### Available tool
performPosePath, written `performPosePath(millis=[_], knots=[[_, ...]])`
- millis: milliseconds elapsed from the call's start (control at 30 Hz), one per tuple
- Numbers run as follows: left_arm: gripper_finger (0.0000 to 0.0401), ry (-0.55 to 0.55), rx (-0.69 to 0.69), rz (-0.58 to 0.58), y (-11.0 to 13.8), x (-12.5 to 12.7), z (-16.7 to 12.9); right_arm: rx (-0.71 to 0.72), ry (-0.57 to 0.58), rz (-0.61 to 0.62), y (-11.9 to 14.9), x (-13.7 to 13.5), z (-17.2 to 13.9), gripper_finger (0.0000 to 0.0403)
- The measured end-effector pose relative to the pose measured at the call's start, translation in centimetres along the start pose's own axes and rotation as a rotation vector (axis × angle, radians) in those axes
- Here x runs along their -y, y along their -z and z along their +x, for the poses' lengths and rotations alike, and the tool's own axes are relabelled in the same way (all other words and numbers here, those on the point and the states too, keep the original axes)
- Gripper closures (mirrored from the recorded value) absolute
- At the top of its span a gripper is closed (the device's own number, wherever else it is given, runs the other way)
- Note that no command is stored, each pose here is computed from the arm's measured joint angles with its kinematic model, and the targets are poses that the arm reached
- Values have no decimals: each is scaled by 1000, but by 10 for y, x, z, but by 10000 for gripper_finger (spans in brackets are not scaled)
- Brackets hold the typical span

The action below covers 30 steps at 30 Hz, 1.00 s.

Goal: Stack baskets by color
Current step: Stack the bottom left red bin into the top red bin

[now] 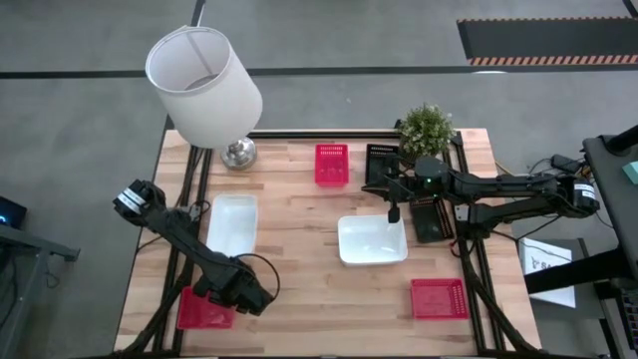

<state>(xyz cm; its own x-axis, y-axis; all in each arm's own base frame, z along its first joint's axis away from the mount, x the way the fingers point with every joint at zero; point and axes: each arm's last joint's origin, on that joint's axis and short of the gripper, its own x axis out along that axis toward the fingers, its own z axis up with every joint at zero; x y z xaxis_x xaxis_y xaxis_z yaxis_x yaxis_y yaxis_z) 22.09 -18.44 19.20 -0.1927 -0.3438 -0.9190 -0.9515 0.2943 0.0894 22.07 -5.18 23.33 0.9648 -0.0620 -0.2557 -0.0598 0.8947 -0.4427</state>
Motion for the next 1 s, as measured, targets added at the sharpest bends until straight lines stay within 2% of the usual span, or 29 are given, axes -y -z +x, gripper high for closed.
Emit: performPosePath(millis=[200,367,500,733,1000], knots=[[228,80,13,32,-10,0,21,0,0,0,0,0,0,394],[239,95,7,47,-15,-3,31,-1,0,1,0,0,0,394],[280,100,0,52,-15,-2,32,-1,0,1,0,0,0,394],[389,111,-35,77,-11,1,29,-1,-1,1,0,0,0,394],[400,136,-127,113,3,9,10,-3,-2,1,0,0,0,394]])
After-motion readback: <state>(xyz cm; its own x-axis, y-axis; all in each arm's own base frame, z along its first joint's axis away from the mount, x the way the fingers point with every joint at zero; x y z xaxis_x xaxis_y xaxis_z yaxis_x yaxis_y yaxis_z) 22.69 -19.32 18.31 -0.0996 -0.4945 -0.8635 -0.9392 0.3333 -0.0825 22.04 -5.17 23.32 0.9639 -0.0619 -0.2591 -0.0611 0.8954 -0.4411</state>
